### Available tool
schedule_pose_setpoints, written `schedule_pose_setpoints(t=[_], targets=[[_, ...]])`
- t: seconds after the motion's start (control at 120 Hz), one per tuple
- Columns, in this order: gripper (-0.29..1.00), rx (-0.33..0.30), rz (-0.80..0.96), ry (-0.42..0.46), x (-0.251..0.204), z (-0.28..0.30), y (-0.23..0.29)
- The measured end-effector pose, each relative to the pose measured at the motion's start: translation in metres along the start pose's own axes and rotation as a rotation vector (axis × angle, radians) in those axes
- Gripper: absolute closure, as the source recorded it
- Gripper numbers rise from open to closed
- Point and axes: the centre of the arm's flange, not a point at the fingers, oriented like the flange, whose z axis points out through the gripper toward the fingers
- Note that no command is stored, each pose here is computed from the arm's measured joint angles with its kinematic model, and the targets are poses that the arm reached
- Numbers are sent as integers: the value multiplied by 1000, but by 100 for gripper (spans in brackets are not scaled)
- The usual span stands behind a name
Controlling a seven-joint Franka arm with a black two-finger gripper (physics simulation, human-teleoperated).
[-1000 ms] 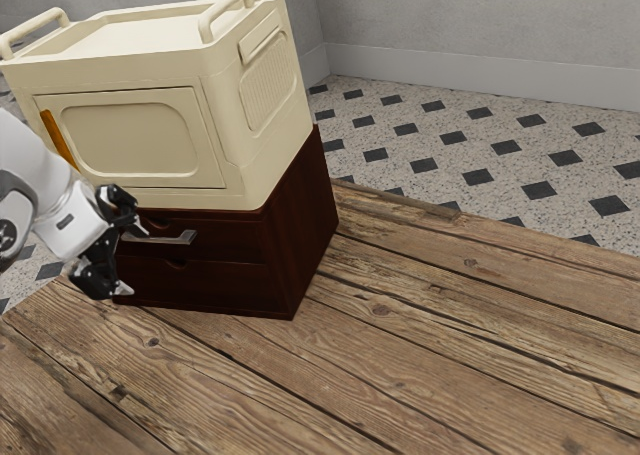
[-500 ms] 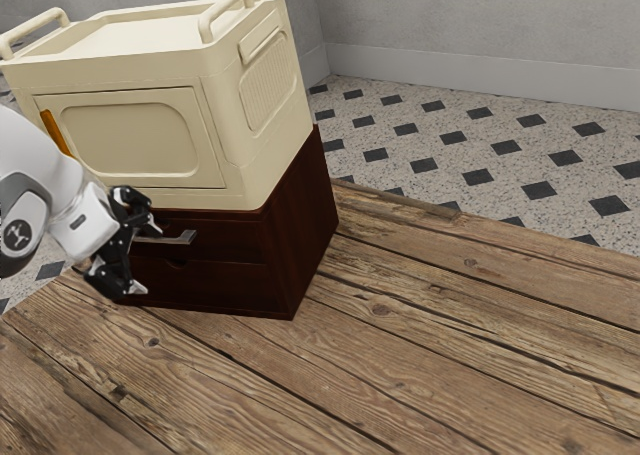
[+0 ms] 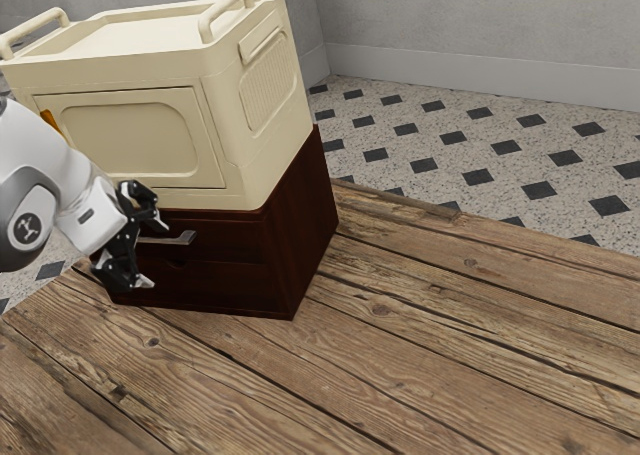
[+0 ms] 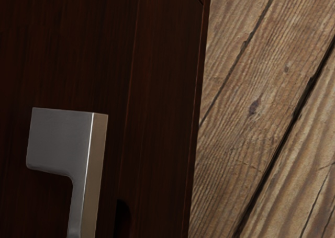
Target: Pull the drawer handle with one arm to open the drawer
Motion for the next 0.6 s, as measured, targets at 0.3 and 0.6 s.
schedule_pose_setpoints(t=[0.3, 0.6], targets=[[-3, -1, -4, 0, -1, 4, 0], [-16, -9, -30, 11, 1, 10, 1]])
